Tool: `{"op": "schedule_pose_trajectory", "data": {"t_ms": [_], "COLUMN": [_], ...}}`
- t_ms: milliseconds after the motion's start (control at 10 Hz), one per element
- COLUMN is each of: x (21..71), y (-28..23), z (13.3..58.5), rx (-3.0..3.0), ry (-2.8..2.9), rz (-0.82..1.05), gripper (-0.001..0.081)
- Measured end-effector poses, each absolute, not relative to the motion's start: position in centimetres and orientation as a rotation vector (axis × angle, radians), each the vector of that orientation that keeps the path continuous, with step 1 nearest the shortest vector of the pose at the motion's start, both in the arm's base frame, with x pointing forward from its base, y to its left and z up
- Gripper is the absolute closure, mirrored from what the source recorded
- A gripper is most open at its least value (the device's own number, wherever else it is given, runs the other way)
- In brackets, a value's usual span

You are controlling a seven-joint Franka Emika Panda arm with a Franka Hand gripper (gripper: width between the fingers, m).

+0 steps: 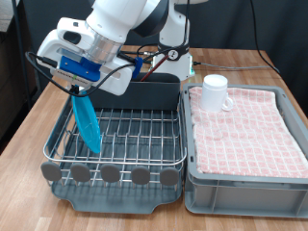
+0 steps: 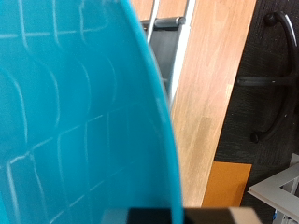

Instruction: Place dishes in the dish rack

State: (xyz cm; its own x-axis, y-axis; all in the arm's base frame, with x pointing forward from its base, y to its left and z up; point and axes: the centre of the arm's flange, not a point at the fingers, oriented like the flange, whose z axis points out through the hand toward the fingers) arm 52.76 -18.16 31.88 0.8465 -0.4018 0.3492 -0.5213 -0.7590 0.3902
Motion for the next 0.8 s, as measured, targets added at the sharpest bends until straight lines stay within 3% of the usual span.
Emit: {"op": "schedule_pose_trajectory", "data": {"t_ms": [500, 700, 800], "x": [52.77, 52.77, 52.82], "y": [-18.39, -18.4, -18.42], "z": [31.51, 31.52, 31.6], "rx": [2.552, 2.556, 2.557], "ry": [-0.733, -0.751, -0.759], "rz": [0.334, 0.332, 0.332], "gripper": [0.0788, 0.0439, 0.0439]}}
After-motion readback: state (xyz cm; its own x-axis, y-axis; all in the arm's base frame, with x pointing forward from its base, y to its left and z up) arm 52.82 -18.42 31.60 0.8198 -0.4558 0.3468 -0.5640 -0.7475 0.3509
